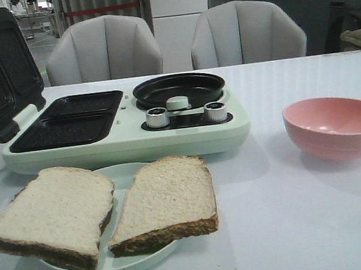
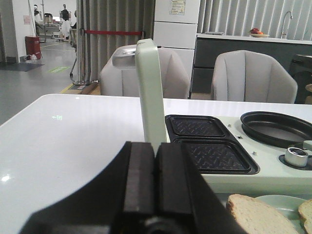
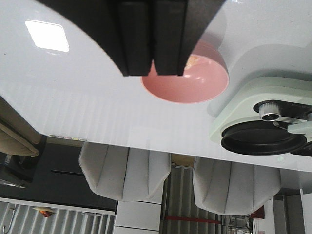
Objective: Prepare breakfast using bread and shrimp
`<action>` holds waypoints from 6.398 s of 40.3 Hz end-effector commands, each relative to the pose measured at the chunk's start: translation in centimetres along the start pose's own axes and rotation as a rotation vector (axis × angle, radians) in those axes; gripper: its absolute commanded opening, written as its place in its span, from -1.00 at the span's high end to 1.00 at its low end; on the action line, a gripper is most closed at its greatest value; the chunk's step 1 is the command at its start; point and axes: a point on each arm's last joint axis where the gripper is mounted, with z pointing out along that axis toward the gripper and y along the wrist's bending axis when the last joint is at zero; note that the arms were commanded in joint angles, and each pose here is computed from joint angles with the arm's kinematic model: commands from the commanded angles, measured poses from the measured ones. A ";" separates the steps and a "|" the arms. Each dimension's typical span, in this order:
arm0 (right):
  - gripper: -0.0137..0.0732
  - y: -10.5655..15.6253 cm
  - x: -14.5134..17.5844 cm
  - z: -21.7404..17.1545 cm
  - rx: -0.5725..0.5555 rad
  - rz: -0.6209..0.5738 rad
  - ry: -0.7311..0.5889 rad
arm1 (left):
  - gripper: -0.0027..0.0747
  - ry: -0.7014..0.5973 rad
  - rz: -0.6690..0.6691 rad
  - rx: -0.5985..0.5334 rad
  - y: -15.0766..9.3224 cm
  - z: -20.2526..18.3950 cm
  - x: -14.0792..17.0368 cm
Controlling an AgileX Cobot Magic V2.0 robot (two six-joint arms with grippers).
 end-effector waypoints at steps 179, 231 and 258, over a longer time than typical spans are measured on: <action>0.76 -0.1 -1.1 -0.2 0.007 -0.008 -0.113 | 0.85 0.335 1.636 0.454 -11.8 14.1 -5.0; 0.76 -0.1 -1.1 -0.2 0.007 -0.008 -0.113 | 0.72 0.514 1.549 0.400 -6.4 39.1 2.4; 0.76 -0.1 -1.1 -0.2 0.007 -0.008 -0.113 | -0.62 0.546 1.330 0.362 -6.2 39.1 2.8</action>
